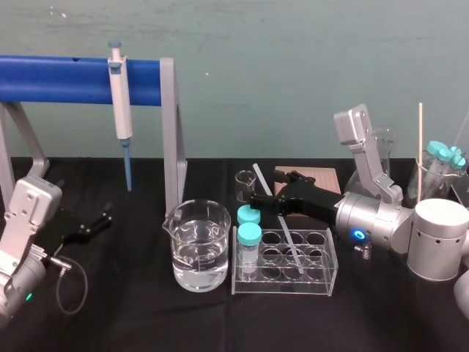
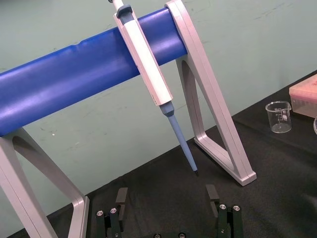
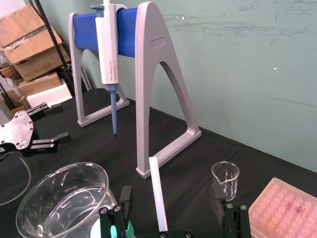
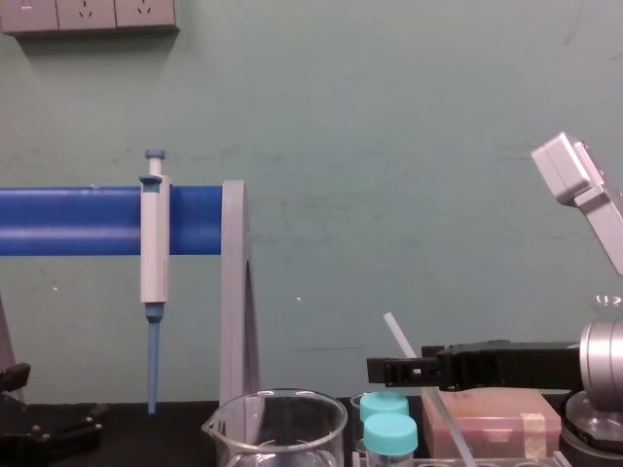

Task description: Pick up the stirring rod with one hand, then place it down.

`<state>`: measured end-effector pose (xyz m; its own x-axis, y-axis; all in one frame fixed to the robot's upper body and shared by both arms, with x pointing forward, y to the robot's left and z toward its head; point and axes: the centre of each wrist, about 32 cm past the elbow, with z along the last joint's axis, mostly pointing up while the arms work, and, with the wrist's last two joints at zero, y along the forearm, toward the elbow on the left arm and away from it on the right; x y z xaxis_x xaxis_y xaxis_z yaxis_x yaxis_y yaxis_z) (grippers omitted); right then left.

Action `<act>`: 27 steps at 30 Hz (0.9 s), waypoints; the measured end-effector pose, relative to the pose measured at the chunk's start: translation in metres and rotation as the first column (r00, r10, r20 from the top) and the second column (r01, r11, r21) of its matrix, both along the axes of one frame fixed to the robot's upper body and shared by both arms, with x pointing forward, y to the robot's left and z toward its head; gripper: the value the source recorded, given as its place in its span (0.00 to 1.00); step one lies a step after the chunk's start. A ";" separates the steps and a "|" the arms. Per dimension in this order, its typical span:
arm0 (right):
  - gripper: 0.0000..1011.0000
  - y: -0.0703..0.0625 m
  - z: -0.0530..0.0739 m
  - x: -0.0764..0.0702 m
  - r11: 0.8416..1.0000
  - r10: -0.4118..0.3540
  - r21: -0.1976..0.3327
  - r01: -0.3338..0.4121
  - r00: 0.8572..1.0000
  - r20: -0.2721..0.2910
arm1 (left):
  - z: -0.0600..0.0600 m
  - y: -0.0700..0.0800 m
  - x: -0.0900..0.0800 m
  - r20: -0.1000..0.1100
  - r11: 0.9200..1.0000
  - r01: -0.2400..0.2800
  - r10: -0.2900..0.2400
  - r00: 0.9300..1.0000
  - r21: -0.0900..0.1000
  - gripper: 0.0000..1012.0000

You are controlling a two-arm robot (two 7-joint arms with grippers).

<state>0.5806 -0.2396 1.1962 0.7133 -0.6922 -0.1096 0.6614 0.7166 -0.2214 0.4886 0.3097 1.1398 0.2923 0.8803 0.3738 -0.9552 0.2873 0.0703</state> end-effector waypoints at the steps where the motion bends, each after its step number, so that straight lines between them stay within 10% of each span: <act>1: 0.99 0.000 0.000 0.000 1.000 0.000 0.000 0.000 1.000 0.000 | 0.000 0.000 0.000 0.000 1.000 0.000 0.000 1.000 0.000 0.99; 16: 0.85 0.000 0.000 0.000 1.000 -0.001 0.005 0.001 1.000 0.000 | 0.000 0.000 0.000 0.000 1.000 0.000 0.000 1.000 0.000 0.99; 27: 0.48 -0.001 0.001 0.000 1.000 -0.001 0.007 0.001 1.000 0.000 | 0.000 0.000 0.000 0.000 1.000 0.000 0.000 1.000 0.000 0.99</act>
